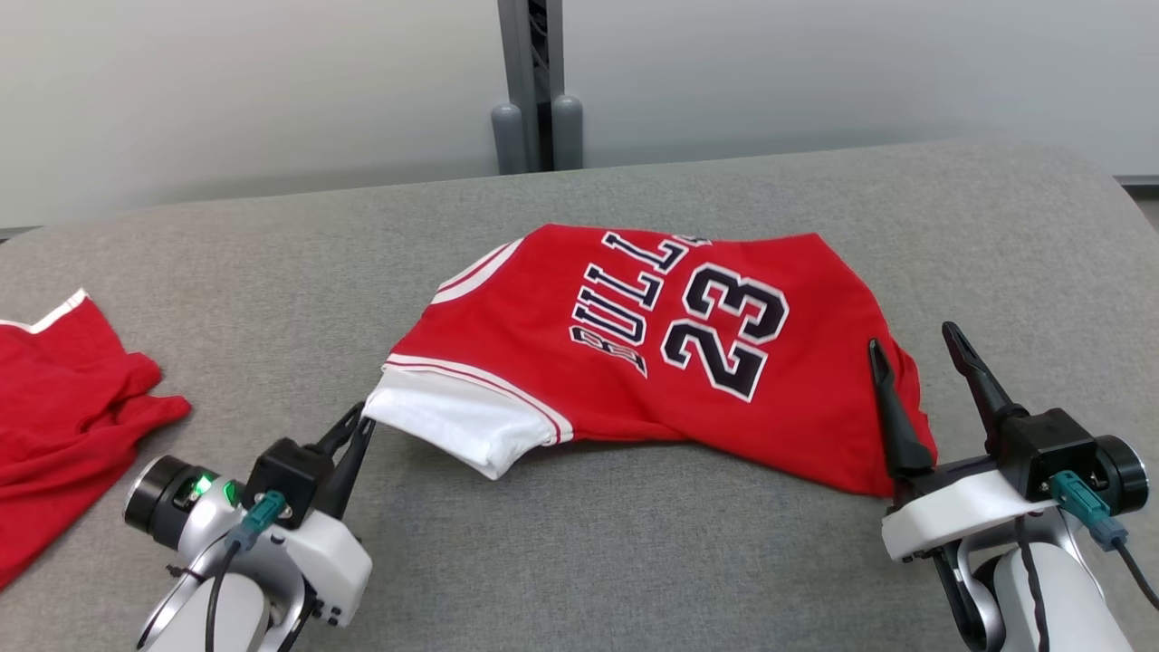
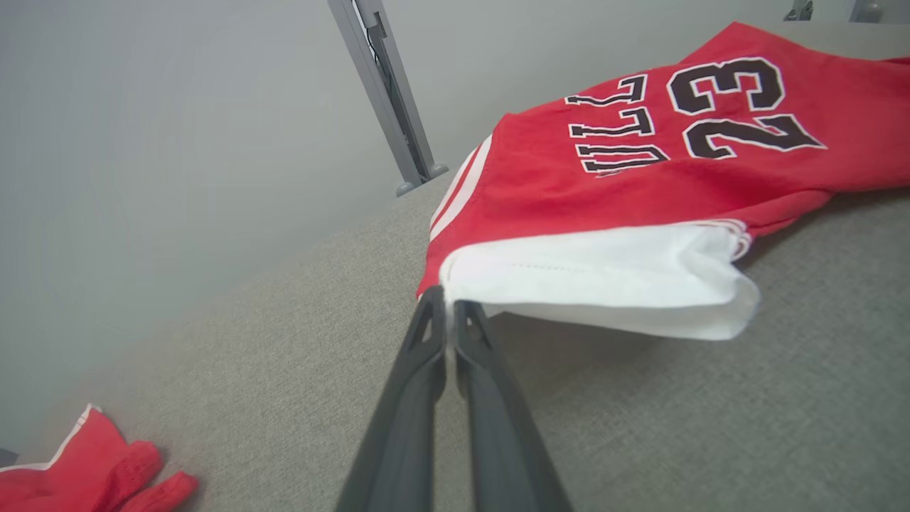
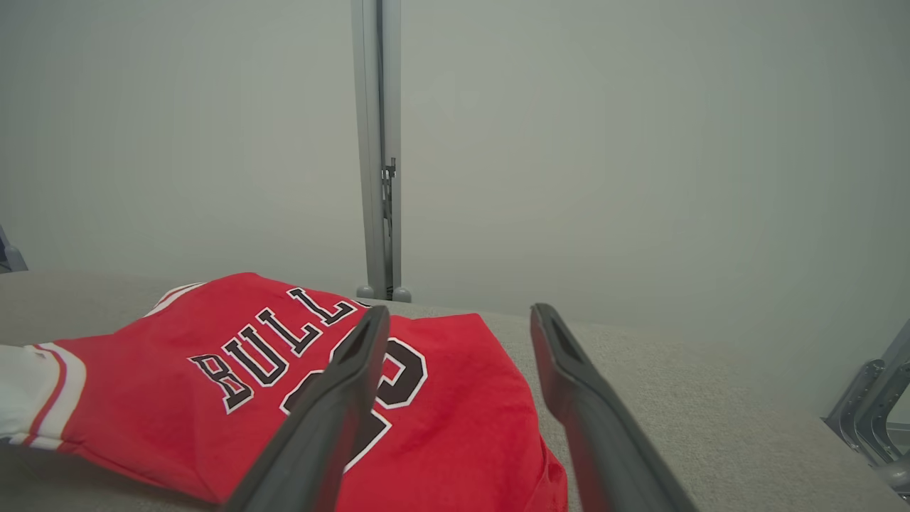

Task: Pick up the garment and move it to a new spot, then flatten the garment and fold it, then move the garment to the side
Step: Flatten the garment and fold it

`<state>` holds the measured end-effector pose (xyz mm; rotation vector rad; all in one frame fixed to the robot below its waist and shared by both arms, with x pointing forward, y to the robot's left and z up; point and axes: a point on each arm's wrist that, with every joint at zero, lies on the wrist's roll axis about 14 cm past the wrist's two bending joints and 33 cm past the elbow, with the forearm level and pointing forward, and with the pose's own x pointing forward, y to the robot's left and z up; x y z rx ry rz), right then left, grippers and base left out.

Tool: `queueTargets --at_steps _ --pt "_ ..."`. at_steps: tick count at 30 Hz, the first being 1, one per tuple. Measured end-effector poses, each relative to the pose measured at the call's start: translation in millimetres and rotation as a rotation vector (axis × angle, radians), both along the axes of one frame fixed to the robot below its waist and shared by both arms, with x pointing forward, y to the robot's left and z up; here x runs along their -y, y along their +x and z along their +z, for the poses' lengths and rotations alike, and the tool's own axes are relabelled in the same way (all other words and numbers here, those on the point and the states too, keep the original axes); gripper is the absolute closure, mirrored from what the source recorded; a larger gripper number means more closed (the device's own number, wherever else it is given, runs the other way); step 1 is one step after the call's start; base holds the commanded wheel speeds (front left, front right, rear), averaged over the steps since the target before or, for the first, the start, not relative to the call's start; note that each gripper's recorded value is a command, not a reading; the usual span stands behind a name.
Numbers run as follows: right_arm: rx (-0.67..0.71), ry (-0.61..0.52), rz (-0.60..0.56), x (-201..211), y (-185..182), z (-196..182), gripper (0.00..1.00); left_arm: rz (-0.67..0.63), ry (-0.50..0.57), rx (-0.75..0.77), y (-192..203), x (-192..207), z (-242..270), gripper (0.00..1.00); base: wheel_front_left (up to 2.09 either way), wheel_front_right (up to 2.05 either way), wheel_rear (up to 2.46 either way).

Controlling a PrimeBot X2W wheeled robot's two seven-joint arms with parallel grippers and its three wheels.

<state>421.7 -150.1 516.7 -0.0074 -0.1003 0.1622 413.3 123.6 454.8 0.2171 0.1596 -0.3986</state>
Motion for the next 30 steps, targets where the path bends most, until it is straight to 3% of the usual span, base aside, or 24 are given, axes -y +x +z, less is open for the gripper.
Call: queueTargets --at_steps 2,3,5,6,7,11,16,22,25,30 --pt "0.006 0.001 0.014 -5 0 2 0.0 -0.002 0.033 -0.006 -7 -8 -1 1.0 0.0 0.0 0.0" --pt "0.008 0.002 0.019 -7 0 3 0.0 0.003 0.039 -0.016 -10 -11 -4 0.95 0.0 0.0 0.0" --pt "0.008 0.002 0.025 -9 1 3 0.0 0.016 0.054 -0.053 -17 -16 -12 0.09 0.0 0.0 0.0" --pt "0.006 0.002 0.027 -10 1 2 0.0 0.03 0.067 -0.093 -21 -19 -21 0.09 0.0 0.0 0.0" --pt "0.004 0.002 0.028 -10 1 2 0.0 0.036 0.082 -0.136 -26 -22 -31 0.0 0.0 0.0 0.0" --pt "-0.011 0.002 0.022 -8 0 -3 0.0 0.072 0.086 -0.228 -36 -28 -48 0.0 0.0 0.0 0.0" --pt "-0.02 -0.002 -0.002 0 -1 -6 0.0 0.157 -0.028 -0.162 -18 -27 -25 0.0 0.0 0.0 0.0" --pt "-0.009 -0.01 -0.026 10 -3 -3 0.0 0.268 -0.332 0.058 8 -19 30 0.0 0.0 0.0 0.0" --pt "-0.008 -0.012 -0.047 18 -4 -3 0.0 0.329 -0.506 0.092 16 -15 43 0.0 0.0 0.0 0.0" --pt "-0.027 -0.014 -0.07 27 -7 -9 0.0 0.343 -0.551 0.055 12 -8 30 0.0 0.0 0.0 0.0"
